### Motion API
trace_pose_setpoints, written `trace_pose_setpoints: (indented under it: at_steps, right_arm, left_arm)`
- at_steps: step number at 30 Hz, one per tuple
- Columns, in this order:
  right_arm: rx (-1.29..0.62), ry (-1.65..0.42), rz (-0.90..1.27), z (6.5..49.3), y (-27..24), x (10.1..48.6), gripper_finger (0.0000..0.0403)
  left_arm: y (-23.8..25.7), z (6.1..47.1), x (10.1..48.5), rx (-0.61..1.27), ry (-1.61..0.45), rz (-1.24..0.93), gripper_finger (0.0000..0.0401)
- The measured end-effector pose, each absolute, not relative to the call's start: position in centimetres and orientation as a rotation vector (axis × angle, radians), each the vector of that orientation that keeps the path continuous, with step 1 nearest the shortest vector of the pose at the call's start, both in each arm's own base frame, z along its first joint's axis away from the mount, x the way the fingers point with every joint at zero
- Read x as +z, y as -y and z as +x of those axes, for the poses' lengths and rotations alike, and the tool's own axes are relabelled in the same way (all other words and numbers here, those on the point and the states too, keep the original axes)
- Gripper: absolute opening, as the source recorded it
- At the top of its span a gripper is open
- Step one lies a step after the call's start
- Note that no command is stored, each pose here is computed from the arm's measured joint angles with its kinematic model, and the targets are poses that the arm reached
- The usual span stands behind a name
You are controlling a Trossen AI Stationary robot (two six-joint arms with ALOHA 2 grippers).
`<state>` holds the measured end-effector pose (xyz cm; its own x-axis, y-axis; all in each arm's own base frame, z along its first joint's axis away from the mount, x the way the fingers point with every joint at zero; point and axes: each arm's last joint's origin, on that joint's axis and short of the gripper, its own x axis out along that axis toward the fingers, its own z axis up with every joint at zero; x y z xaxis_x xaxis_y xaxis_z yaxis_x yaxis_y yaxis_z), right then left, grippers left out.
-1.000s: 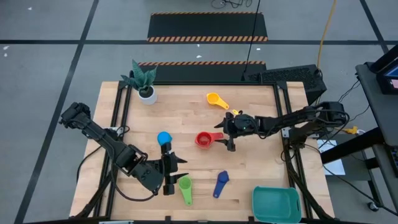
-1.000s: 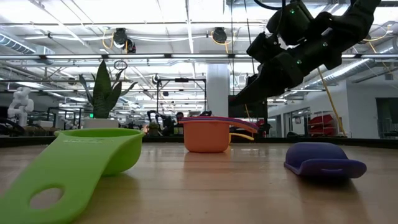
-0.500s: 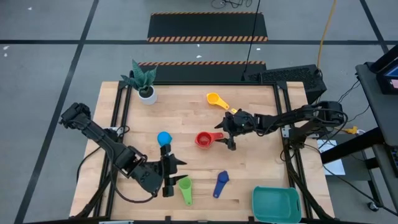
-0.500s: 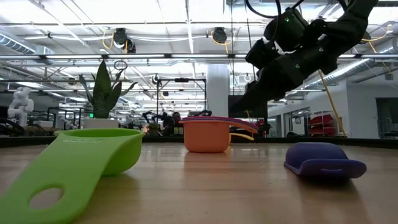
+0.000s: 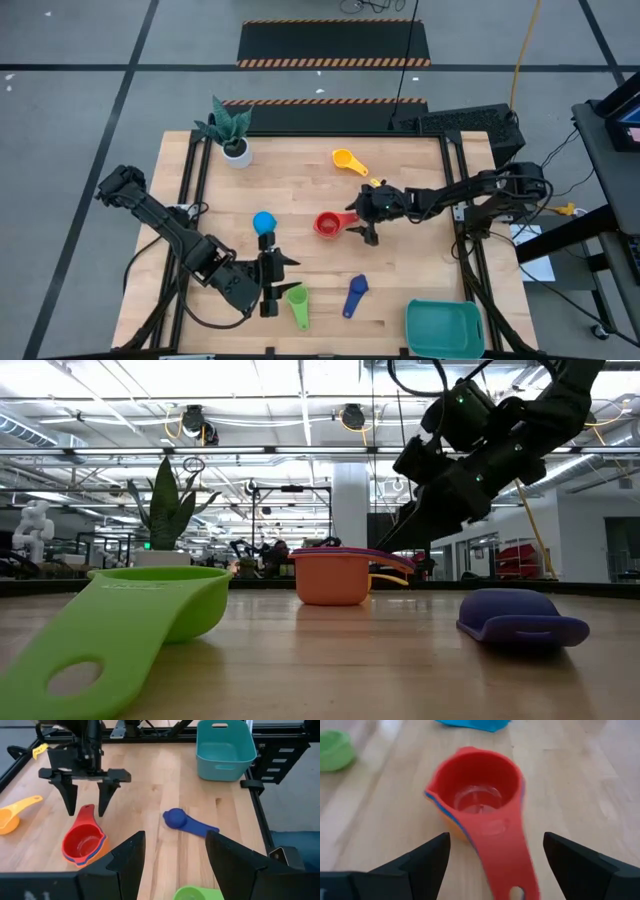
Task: Nest measuring cups in basket
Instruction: Stack the orange measuring cup on top of the blue measuring cup
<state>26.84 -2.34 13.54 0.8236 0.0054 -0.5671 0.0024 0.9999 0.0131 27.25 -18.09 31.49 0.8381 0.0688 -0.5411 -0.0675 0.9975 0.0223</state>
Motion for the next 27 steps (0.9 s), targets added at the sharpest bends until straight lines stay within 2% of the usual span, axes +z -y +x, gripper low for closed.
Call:
trace_pose_setpoints:
  at_steps: [15,27]
  right_arm:
    - [0.012,-0.678,0.011,26.6,2.0,12.6,0.0309]
    - [0.048,-0.698,0.002,26.6,1.9,12.2,0.0201]
  left_arm:
    - [17.3,27.8,31.5,0.081,-0.575,0.036,0.0212]
    - [17.3,27.8,31.5,0.079,-0.578,0.039,0.0212]
